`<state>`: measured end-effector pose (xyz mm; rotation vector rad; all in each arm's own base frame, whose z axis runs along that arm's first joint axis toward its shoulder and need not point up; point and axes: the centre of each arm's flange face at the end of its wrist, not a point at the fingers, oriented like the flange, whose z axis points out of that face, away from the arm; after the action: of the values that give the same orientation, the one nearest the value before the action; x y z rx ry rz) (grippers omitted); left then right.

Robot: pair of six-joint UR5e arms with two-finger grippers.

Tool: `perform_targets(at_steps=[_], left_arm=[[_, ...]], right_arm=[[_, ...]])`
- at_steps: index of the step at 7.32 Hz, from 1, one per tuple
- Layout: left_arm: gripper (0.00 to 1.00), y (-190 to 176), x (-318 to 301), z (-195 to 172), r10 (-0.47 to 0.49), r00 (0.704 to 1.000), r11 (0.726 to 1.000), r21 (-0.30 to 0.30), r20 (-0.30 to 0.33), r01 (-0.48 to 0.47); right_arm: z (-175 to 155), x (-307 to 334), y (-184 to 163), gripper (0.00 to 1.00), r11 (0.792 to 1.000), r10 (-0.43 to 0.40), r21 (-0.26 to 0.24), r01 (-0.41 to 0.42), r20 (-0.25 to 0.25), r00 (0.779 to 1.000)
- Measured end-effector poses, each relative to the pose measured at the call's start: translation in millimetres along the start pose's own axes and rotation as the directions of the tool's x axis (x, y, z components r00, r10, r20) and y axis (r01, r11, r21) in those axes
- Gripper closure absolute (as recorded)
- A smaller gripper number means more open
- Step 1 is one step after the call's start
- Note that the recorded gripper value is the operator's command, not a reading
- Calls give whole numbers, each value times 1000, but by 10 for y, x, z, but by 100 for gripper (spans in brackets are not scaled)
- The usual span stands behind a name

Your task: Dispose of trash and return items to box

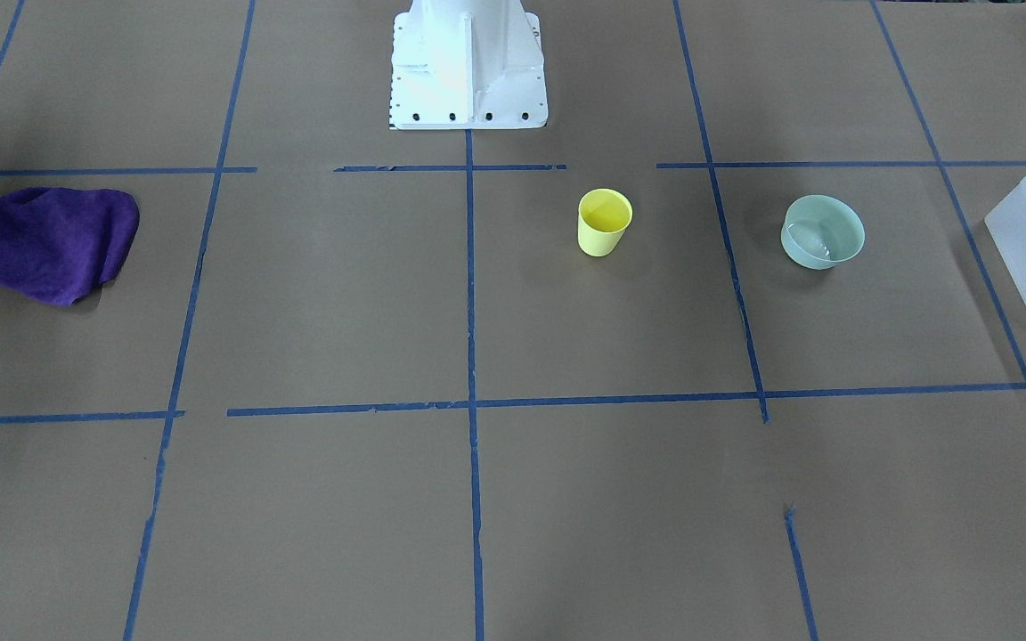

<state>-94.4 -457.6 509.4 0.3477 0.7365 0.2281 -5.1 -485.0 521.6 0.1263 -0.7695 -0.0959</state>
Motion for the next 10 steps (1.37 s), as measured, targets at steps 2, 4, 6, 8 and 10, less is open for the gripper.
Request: perform_targets(at_steps=[2, 4, 6, 8, 10], left_arm=[[0, -228, 656, -63, -50, 996, 999, 18, -68, 51], [0, -436, 1651, 171, -125, 980, 992, -19, -156, 123], [0, -570, 2657, 545, -199, 956, 979, -78, -214, 186], [0, -555, 3859, 1016, -282, 934, 954, -162, -220, 250], [0, -490, 4720, 1428, -349, 914, 925, -232, -206, 301]], right_arm=[[-23, -23, -33, 0, 1000, -4, 3, 4, 4, 1000], [-34, -31, -28, 0, 1000, -2, 7, 2, 10, 1000], [-40, -46, -21, 0, 1000, 3, 10, -3, 19, 1000], [-30, -60, -13, 0, 1000, 7, 4, -7, 42, 999], [-3, -38, 2, 0, 1000, 12, -3, -12, 46, 999]])
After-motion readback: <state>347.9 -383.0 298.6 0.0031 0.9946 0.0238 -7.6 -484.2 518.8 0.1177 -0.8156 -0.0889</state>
